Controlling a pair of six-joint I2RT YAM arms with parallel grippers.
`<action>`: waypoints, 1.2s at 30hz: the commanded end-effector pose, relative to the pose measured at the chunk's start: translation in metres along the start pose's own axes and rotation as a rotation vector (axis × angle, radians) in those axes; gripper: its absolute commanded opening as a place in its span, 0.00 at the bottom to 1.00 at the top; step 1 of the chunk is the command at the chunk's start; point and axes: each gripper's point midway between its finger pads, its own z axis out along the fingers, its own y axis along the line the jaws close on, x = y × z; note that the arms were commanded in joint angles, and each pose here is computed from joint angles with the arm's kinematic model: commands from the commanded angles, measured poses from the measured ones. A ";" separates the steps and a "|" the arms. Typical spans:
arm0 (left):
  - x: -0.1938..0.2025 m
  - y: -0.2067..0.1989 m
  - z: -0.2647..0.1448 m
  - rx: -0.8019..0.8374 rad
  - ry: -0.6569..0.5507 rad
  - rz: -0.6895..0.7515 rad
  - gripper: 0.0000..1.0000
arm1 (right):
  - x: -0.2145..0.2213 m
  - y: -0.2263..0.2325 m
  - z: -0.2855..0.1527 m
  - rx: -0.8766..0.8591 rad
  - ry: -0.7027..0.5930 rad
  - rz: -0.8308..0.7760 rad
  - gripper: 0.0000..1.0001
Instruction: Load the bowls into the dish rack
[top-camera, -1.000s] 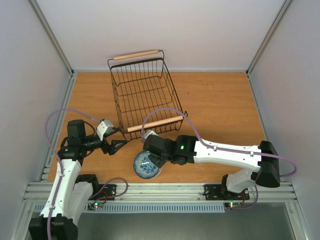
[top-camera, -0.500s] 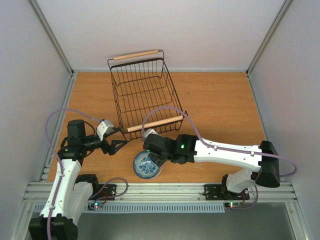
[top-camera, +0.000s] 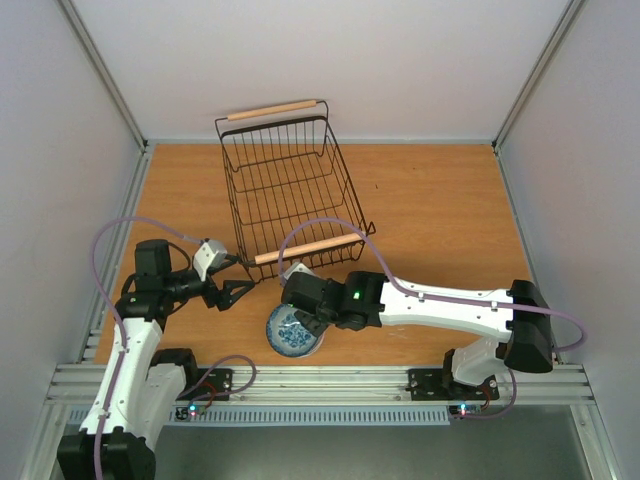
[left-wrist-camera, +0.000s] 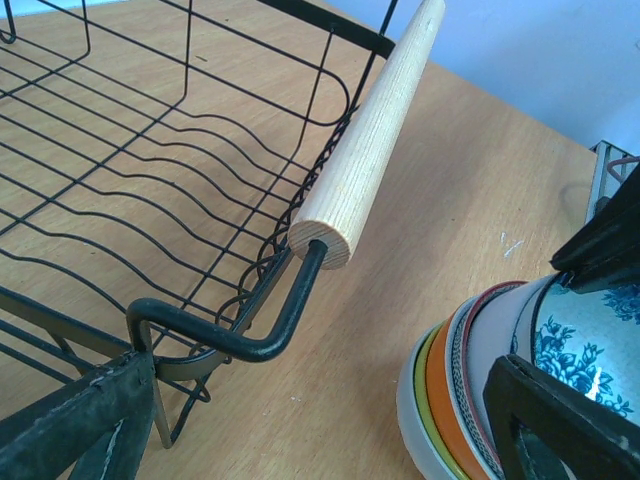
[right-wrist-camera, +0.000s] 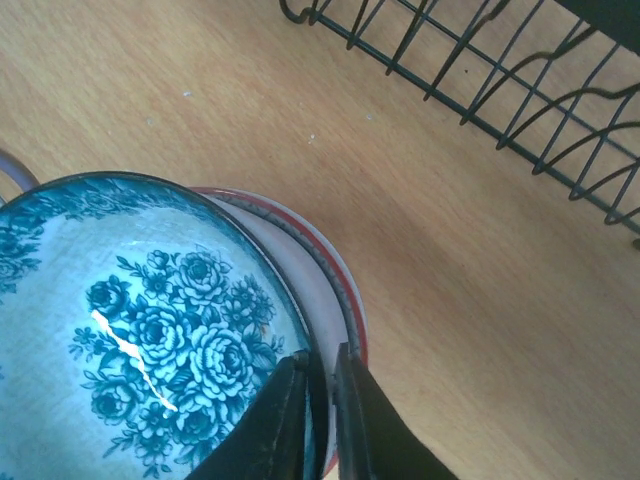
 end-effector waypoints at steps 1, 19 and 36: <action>-0.001 -0.001 0.000 0.006 -0.003 0.010 0.90 | -0.009 -0.002 -0.009 0.019 -0.030 0.007 0.07; -0.036 0.004 -0.012 -0.043 0.016 0.017 0.95 | -0.036 -0.002 -0.065 -0.064 -0.183 0.004 0.01; -0.094 -0.027 -0.026 0.111 -0.059 0.022 0.94 | -0.102 -0.006 -0.113 -0.047 -0.358 -0.039 0.01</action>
